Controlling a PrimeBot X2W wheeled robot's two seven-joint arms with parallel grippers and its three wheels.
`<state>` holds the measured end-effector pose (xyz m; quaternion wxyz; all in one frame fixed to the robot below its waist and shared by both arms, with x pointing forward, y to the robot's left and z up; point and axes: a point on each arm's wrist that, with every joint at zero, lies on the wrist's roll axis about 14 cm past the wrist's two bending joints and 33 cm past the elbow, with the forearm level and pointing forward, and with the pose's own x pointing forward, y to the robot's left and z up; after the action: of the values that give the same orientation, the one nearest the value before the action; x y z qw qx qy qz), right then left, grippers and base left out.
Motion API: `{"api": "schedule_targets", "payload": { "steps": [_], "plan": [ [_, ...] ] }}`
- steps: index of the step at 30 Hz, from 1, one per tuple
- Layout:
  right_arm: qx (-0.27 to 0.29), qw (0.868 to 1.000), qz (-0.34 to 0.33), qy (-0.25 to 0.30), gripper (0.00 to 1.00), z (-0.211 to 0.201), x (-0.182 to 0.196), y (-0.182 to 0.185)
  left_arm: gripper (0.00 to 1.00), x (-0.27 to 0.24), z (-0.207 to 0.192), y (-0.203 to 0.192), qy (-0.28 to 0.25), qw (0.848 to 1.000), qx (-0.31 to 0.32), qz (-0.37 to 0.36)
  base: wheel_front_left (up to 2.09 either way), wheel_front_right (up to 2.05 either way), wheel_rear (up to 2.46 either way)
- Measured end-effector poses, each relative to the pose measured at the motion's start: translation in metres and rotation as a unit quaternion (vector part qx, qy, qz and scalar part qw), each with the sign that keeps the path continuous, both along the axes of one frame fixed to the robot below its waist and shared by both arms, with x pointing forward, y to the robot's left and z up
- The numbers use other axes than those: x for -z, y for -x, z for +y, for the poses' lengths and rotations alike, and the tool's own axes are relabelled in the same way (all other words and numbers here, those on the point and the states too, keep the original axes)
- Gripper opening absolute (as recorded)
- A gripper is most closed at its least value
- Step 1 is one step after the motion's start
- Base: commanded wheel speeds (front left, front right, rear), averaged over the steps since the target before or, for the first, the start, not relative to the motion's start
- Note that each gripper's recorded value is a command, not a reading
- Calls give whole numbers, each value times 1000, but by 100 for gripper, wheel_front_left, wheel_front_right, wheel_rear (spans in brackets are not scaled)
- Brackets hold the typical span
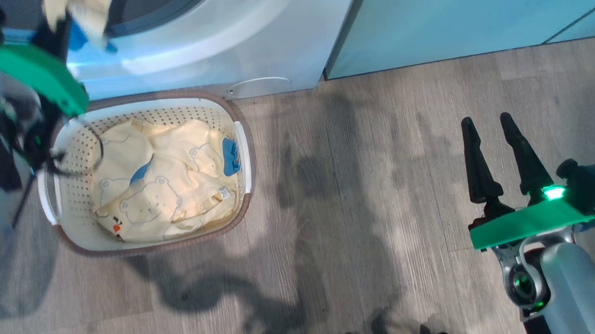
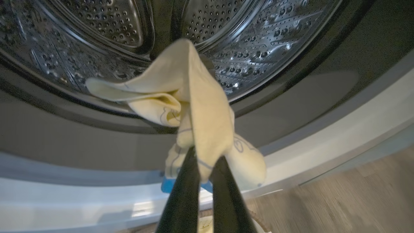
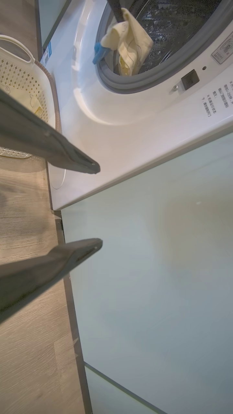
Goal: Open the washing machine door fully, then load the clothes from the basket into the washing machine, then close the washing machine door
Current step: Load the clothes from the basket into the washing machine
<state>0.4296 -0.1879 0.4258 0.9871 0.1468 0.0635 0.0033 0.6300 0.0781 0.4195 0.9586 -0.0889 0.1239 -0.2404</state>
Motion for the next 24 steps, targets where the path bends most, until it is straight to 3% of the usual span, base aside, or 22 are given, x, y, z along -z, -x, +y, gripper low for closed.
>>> {"api": "schedule_targets", "payload": {
  "steps": [7, 14, 24],
  "plan": [
    [1, 1000, 17, 1, 100, -1, 13, 0, 0, -36, -12, -37, -10, 1000, 13, -24, 0, 0, 0],
    [-1, 1000, 25, 6, 100, -3, 23, -12, 0, -27, -10, -73, -14, 1000, -6, -3, 0, 0, 0],
    [11, 999, 46, -3, 100, -12, 44, -21, 0, -27, -7, -129, -21, 998, -44, -36, 0, 0, 0]
  ]
}}
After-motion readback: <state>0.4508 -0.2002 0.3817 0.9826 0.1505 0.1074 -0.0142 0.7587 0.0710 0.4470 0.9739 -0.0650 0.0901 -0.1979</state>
